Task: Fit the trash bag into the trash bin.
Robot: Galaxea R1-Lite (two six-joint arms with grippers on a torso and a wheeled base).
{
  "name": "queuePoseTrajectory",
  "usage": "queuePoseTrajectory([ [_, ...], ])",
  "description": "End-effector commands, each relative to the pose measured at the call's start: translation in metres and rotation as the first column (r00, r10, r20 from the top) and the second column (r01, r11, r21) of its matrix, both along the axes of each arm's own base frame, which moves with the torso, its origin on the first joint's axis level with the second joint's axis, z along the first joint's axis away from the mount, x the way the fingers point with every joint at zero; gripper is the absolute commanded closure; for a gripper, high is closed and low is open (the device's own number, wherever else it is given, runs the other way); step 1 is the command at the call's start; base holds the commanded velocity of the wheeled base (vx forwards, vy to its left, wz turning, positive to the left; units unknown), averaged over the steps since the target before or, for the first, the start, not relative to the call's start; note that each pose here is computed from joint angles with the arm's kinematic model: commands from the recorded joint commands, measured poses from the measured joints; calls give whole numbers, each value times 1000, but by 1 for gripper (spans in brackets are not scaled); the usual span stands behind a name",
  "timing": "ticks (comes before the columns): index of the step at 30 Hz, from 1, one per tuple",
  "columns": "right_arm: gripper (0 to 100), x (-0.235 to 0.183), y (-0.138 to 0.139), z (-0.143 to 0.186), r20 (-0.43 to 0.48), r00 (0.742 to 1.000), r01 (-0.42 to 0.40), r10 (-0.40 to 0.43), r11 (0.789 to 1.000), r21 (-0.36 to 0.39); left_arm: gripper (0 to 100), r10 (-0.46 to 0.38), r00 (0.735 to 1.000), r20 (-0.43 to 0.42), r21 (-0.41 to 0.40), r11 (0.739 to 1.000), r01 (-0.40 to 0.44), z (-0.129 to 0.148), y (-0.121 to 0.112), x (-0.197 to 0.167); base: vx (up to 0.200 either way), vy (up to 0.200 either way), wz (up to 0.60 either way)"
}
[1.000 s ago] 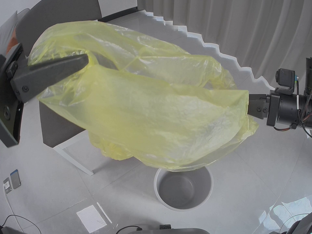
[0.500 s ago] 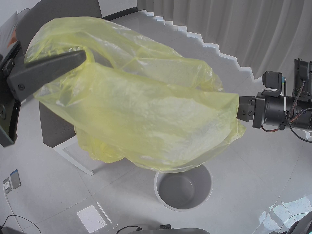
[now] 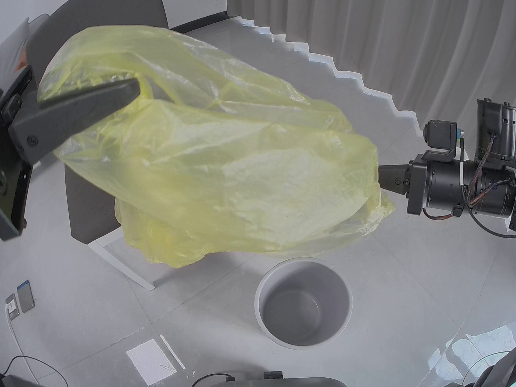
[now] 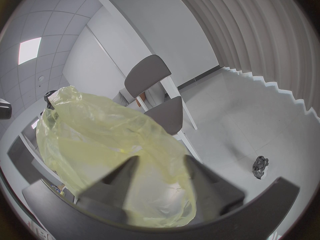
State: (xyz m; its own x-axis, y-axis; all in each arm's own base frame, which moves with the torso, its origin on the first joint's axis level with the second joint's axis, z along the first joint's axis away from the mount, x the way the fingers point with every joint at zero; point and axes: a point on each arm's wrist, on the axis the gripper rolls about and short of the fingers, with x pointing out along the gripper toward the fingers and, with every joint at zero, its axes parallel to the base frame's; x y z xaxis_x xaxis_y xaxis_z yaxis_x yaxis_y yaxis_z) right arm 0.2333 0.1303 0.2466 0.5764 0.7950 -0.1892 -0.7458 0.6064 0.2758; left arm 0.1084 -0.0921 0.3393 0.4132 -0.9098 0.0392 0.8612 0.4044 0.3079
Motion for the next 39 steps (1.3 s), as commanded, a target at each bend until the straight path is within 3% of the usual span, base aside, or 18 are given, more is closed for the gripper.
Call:
queuePoseTrajectory([
  [1,100,0,0,-1,-5,1000,-1,1,1000,-2,100,1,1000,-3,1,1000,-1,0,0,1,0,0,0],
  [11,100,-12,-12,5,10,999,37,-37,999,11,100,41,997,-64,-35,998,-44,-1,-3,14,0,0,0],
  [12,100,-18,-19,6,18,997,79,-79,997,9,100,66,990,-125,-52,996,-73,-6,-9,23,0,0,0],
  [14,100,-22,-23,5,19,994,103,-103,995,5,100,122,978,-171,-44,990,-131,-12,-13,31,0,0,0],
  [15,100,-25,-31,0,9,991,132,-132,991,-2,100,221,951,-217,-19,973,-231,-23,-20,38,0,0,0],
  [18,100,-26,-45,-15,-32,981,189,-190,982,-26,100,309,904,-297,25,948,-317,-40,-37,46,0,0,0],
  [24,100,-37,-63,-37,-89,963,250,-255,966,-64,100,277,845,-458,49,957,-287,-71,-49,44,0,0,0],
  [30,100,-41,-69,-54,-135,951,265,-277,959,-100,100,276,819,-503,91,959,-267,-106,-54,43,0,0,0],
  [34,100,-31,-72,-77,-193,915,324,-355,930,-174,100,296,776,-557,150,955,-256,-132,-64,51,0,0,0],
  [39,100,-28,-72,-95,-212,904,318,-371,915,-247,100,299,747,-593,187,954,-234,-153,-72,51,0,0,0],
])
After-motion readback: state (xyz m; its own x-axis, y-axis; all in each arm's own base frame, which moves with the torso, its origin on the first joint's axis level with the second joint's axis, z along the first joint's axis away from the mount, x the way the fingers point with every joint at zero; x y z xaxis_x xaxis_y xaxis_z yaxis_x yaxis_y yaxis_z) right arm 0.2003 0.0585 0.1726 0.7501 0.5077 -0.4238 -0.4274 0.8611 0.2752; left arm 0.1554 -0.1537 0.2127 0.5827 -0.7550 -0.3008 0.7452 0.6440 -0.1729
